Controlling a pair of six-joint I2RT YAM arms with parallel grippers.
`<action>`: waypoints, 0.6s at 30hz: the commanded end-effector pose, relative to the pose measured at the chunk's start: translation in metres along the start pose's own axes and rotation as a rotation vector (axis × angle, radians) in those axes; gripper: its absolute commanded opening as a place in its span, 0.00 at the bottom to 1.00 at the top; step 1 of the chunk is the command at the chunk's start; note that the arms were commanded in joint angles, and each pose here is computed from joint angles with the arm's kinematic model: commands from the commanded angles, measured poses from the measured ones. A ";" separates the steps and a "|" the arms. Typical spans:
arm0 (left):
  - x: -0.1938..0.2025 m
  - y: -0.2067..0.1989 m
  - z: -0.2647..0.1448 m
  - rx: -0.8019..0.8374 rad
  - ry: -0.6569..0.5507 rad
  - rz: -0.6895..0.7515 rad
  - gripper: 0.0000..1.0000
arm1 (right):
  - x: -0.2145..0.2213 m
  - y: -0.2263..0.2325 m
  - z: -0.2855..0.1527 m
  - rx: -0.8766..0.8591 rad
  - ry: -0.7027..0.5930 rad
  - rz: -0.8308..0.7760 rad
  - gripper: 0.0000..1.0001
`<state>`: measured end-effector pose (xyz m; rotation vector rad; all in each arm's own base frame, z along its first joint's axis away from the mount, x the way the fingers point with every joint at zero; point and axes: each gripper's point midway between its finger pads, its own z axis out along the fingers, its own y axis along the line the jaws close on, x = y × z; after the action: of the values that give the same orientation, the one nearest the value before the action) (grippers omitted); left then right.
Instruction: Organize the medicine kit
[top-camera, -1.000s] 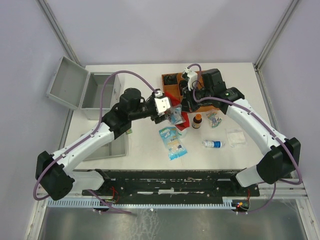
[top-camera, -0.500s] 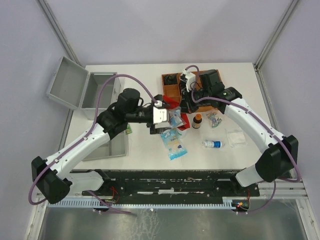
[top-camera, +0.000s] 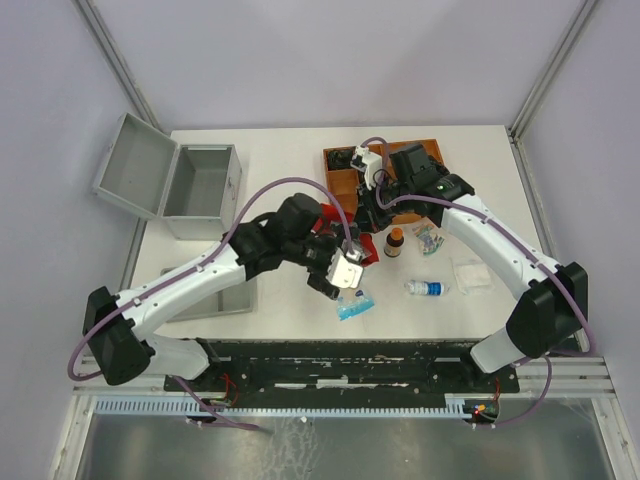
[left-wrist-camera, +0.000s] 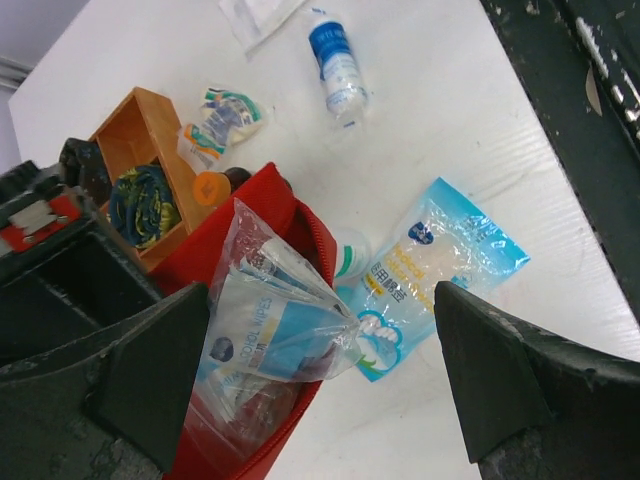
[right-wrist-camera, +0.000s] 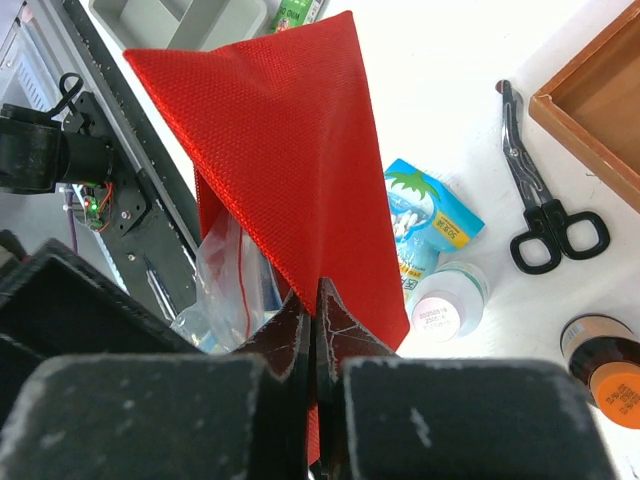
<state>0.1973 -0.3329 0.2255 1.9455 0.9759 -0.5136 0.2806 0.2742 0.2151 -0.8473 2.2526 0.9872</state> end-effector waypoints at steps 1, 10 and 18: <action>0.012 0.001 0.003 0.006 0.087 0.126 0.98 | -0.024 0.016 -0.009 -0.040 -0.062 -0.056 0.01; 0.049 0.000 0.009 0.024 0.261 0.122 0.93 | -0.024 0.024 -0.015 -0.070 -0.069 -0.086 0.01; 0.077 -0.015 0.015 0.100 0.360 0.105 0.92 | -0.024 0.034 -0.019 -0.121 -0.078 -0.095 0.01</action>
<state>0.2278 -0.3116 0.1542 2.1753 1.1147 -0.2200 0.2720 0.2780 0.2199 -0.8898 2.2322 1.0491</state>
